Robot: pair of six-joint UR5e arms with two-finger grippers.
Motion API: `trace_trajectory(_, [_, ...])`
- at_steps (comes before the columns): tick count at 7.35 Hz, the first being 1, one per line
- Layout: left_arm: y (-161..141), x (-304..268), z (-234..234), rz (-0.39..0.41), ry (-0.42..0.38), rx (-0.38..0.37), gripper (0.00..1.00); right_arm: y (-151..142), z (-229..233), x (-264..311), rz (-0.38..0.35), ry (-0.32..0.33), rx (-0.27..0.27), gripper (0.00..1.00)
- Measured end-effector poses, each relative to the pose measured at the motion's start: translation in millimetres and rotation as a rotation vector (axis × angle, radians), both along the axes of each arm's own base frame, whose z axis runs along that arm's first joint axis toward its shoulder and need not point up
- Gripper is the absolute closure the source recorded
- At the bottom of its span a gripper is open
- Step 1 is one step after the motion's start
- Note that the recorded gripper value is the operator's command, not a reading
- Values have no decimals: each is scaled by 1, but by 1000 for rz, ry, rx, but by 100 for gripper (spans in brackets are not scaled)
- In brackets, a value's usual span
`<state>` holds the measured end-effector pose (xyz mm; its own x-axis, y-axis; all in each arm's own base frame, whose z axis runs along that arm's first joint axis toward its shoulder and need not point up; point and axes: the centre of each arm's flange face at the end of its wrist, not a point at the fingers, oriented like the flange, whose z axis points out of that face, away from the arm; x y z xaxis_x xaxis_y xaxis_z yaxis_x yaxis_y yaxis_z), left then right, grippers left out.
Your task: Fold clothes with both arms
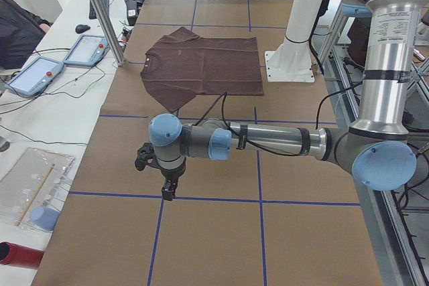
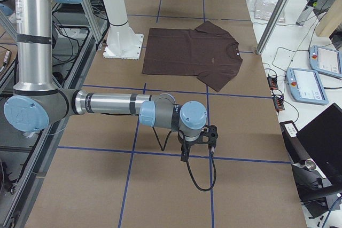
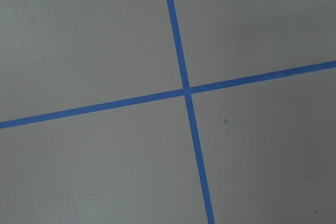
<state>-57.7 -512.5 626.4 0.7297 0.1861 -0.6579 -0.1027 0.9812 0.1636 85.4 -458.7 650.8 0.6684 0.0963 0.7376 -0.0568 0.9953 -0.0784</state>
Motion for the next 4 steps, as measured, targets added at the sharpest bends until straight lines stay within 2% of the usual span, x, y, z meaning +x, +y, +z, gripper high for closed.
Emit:
trace_trajectory(2, [-1, 0, -1, 0, 0, 3, 0, -2, -3, -1, 0, -2, 3, 0])
trace_trajectory(4, [-14, 0, -17, -5, 5, 68, 0, -28, -21, -11, -16, -14, 37, 0])
